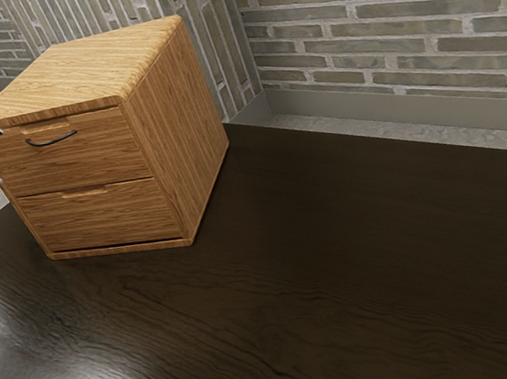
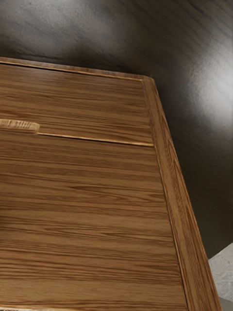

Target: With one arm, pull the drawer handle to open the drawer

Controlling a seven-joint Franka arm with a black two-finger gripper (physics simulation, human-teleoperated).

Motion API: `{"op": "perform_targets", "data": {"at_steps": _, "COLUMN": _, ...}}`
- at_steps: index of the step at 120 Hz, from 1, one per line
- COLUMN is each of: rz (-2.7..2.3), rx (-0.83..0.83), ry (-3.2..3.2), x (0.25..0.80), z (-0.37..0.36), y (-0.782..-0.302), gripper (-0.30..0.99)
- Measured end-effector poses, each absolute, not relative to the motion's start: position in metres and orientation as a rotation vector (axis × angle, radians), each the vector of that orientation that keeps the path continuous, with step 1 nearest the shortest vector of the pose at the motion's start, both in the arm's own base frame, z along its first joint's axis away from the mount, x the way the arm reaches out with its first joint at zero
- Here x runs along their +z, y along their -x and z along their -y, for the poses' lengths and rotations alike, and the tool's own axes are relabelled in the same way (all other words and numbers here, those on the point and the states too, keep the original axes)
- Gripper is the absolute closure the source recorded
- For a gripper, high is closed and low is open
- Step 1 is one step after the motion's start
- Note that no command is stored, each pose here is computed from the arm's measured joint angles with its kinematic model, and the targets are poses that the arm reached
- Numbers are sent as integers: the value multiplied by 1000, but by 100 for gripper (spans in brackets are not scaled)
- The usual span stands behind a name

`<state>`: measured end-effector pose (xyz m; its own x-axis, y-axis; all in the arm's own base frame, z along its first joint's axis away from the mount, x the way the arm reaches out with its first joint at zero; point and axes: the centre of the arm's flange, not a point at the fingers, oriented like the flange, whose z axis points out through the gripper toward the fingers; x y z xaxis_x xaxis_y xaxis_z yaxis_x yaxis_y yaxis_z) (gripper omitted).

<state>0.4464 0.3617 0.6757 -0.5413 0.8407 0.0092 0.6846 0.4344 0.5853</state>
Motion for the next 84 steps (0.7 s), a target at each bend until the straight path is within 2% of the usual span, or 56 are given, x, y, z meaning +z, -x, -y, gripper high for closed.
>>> {"op": "perform_targets", "data": {"at_steps": 84, "rz": -2376, "rx": 783, "ry": -1383, "x": 660, "z": -342, "y": -479, "gripper": 3}}
